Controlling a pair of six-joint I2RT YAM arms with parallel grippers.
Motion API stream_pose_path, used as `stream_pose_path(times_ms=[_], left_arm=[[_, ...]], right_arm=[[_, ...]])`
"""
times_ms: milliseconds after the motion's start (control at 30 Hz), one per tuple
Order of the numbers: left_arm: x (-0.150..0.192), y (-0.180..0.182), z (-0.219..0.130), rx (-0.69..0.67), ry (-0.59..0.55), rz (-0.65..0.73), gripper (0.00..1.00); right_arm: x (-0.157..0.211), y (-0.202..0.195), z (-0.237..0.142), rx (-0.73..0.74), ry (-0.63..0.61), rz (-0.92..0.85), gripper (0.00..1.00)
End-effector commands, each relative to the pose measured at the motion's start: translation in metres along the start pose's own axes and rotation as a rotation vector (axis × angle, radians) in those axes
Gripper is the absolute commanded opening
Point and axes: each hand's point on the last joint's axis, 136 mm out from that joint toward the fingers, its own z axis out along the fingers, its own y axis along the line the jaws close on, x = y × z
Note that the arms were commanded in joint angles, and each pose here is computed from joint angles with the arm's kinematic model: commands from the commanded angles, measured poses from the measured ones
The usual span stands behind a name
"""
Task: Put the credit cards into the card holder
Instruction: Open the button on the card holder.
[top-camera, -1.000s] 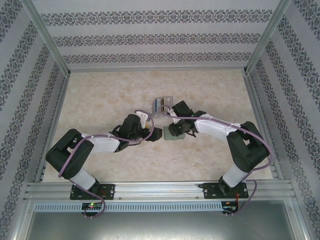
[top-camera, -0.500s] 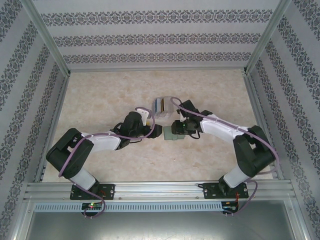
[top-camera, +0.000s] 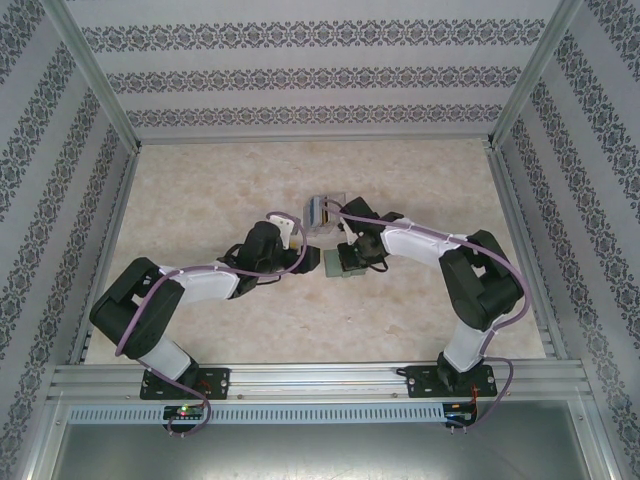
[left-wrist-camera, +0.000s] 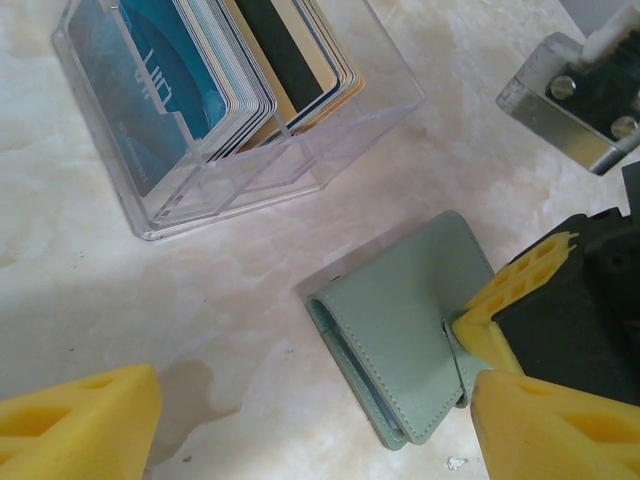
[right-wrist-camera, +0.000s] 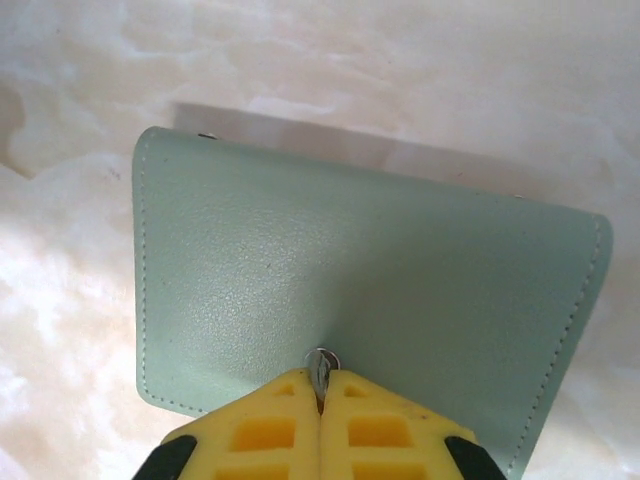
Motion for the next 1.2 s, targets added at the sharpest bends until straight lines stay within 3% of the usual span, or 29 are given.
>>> stream_pose_path(times_ms=[0, 233, 367, 433, 633, 967, 1167], left_arm=[[-0.002, 0.001, 0.001, 0.042, 0.004, -0.077, 0.81], [0.003, 0.001, 0.01, 0.074, 0.033, -0.109, 0.8], [0.003, -0.002, 0.01, 0.089, 0.035, -0.113, 0.8], [0.003, -0.003, 0.01, 0.095, 0.038, -0.108, 0.81], [0.004, -0.014, 0.012, 0.146, 0.065, -0.06, 0.85], [0.012, -0.048, 0.013, 0.281, 0.154, 0.107, 0.88], [0.023, -0.064, 0.021, 0.342, 0.216, 0.107, 0.9]], right_arm=[[-0.007, 0.017, -0.019, -0.076, -0.092, -0.217, 0.01], [-0.022, 0.054, -0.06, -0.23, -0.253, -0.505, 0.01], [0.001, 0.073, -0.068, -0.288, -0.304, -0.834, 0.0], [0.002, 0.07, -0.071, -0.256, -0.333, -0.887, 0.0], [0.005, 0.062, -0.087, -0.234, -0.419, -0.911, 0.0], [-0.012, 0.032, -0.106, -0.257, -0.526, -0.742, 0.0], [-0.019, 0.022, -0.102, -0.273, -0.53, -0.682, 0.0]])
